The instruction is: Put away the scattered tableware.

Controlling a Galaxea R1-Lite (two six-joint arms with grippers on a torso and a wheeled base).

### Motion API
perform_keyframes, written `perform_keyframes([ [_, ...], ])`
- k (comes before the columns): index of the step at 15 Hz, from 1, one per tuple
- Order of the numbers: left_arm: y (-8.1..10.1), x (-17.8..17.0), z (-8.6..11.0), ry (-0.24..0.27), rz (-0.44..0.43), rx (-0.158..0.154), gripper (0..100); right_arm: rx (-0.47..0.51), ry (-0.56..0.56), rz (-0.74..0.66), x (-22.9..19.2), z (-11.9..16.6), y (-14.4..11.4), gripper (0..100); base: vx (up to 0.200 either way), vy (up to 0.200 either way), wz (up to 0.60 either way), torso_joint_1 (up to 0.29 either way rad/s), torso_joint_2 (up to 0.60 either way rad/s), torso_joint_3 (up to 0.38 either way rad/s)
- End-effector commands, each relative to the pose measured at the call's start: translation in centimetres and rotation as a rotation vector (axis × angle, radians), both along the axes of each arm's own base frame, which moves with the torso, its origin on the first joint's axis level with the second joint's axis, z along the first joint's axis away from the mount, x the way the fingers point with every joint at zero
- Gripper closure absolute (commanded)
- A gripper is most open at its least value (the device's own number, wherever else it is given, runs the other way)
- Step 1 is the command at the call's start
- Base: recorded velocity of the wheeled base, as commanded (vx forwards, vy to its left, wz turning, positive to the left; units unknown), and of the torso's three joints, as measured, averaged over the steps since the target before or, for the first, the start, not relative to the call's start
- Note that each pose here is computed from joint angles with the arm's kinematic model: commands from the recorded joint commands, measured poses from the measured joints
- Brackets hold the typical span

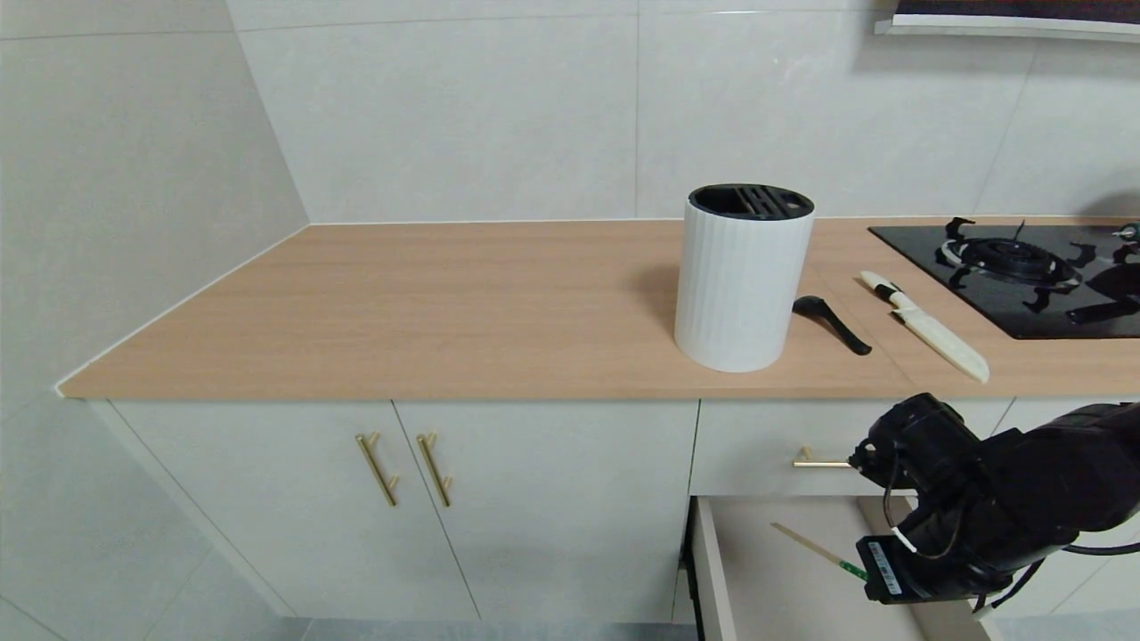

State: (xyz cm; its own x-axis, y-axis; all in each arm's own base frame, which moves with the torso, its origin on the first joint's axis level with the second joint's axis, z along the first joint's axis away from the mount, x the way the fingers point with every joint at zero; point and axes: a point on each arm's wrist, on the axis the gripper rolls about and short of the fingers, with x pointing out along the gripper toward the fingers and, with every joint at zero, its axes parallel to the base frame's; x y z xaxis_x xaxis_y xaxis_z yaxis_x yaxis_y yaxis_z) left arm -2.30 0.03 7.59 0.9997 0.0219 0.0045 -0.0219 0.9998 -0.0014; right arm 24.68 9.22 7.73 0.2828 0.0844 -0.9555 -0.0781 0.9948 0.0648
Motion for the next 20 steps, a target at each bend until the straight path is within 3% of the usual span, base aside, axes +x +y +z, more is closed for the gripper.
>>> perform_keyframes([
  [1, 0.0, 0.0, 0.0, 0.003, 0.001, 0.000, 0, -0.003, 0.000, -0.002, 0.0, -0.2, 0.1, 100, 0.000, 0.000, 0.00, -0.139, 0.35, 0.203],
  [17, 0.0, 0.0, 0.0, 0.003, 0.001, 0.000, 0, -0.026, -0.042, 0.001, -0.4, 0.5, 0.3, 100, 0.000, 0.000, 0.00, -0.160, 0.46, 0.298],
  [20, 0.0, 0.0, 0.0, 0.003, 0.001, 0.000, 0, 0.012, -0.136, -0.001, -0.2, 1.0, 0.4, 100, 0.000, 0.000, 0.00, -0.053, 0.30, 0.237],
])
